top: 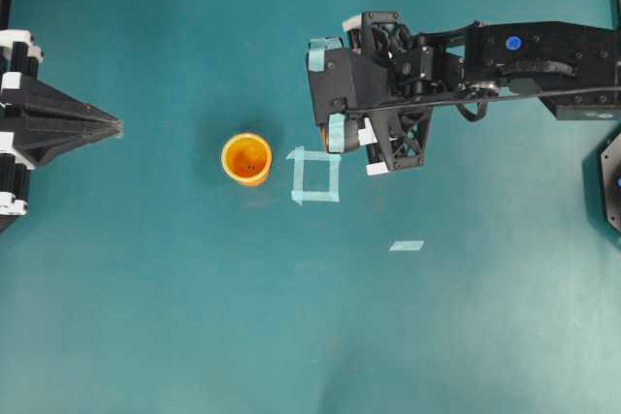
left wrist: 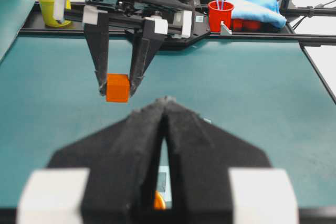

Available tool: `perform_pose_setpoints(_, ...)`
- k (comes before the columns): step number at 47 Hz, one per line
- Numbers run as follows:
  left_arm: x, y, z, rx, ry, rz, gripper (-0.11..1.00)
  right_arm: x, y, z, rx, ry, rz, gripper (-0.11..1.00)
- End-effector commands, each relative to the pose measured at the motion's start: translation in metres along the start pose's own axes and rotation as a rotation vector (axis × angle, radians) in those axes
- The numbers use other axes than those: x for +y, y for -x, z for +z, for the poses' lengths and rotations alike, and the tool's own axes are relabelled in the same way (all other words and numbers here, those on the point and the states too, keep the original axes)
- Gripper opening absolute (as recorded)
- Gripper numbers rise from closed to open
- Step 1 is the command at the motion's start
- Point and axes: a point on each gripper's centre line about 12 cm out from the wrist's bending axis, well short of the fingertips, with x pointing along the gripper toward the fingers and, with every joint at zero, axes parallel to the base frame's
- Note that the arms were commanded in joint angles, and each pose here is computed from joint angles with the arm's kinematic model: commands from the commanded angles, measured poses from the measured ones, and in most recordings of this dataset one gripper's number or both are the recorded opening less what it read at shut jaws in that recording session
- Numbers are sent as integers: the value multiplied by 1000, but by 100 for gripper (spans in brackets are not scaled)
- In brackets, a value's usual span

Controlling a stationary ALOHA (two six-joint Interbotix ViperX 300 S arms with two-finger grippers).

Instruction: Lift the orange block with right arm.

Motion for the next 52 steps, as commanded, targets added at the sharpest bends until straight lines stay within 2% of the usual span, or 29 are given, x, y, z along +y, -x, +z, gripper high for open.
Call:
perform_pose_setpoints(1, 0, -3, 12, -29, -3, 1, 0, -6, 22, 17, -76, -24, -19, 41)
perform_pose_setpoints(17, 0, -3, 12, -29, -3, 1, 0, -8, 25, 21, -88, -80, -22, 41)
perform_pose_setpoints(33, 0, -3, 11, -28, -3, 1, 0, -11, 31, 30, -113, -84, -29, 41)
perform_pose_setpoints(52, 0, -3, 11, -26, -3, 1, 0, -12, 34, 31, -92, -88, -24, 41)
